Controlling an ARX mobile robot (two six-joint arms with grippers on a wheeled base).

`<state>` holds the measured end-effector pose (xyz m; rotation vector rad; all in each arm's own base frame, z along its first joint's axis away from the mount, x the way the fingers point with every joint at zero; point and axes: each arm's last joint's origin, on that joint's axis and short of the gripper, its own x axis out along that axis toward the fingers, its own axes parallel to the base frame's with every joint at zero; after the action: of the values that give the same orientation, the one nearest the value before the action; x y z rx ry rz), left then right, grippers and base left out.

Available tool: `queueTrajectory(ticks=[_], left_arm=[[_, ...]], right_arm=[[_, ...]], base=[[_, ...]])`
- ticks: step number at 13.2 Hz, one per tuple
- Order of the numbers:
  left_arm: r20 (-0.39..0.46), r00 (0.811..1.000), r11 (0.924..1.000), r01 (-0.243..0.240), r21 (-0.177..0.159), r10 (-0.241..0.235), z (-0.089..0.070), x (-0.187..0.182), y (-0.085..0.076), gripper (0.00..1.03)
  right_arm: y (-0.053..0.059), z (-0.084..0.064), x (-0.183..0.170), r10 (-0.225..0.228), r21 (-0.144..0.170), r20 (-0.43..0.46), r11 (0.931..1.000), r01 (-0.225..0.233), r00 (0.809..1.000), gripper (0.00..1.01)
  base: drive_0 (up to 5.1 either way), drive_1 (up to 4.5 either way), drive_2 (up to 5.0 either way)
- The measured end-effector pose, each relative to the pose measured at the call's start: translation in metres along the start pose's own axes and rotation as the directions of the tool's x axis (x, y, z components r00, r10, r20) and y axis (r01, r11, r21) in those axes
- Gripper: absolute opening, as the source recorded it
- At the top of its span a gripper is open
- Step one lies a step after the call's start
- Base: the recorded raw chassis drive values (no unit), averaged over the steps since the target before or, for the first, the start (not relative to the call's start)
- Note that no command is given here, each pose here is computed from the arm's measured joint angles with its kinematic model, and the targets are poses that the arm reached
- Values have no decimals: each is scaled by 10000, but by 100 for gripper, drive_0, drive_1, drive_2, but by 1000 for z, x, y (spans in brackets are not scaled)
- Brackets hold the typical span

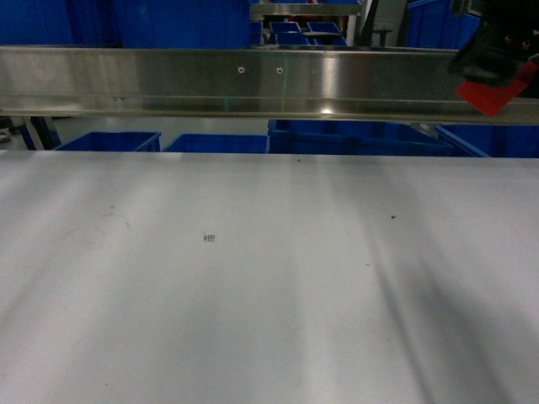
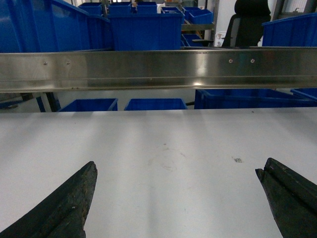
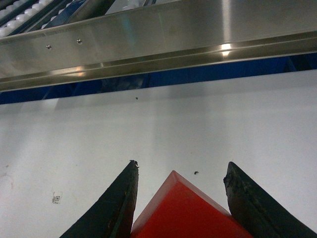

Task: Place magnetic block on left shelf second layer

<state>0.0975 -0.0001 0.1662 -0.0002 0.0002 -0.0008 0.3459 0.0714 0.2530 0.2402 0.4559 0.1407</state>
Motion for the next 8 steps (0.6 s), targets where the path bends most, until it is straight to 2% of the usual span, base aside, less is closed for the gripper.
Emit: queueTrajectory(ticks=[2,3,5,6,8], left_arm=[[0,10000,10000,-4,0,4,0,0,0,98],[0,10000,10000,-4,0,4,0,0,0,98],[0,10000,10000,0,0,0,0,0,0,98],[0,10000,10000,4,0,-4,0,0,0,98],[0,10000,10000,0,0,0,0,0,0,98]], right_arm=[[0,1,-11,42,20,190,10000,-42,9998,46],[-2,2,-34,93,111,367,9999,-97,9993,46],[-3,21,-94,339,414,1619,9983,-411,9862,46],[-3,22,-107,363,498,1878,9977,-464,9815,46],[-9,-2,-95,96,622,1064,9979,-163,9943,46]], base=[[0,0,0],[0,0,0],[0,0,0],[0,0,0],[0,0,0]])
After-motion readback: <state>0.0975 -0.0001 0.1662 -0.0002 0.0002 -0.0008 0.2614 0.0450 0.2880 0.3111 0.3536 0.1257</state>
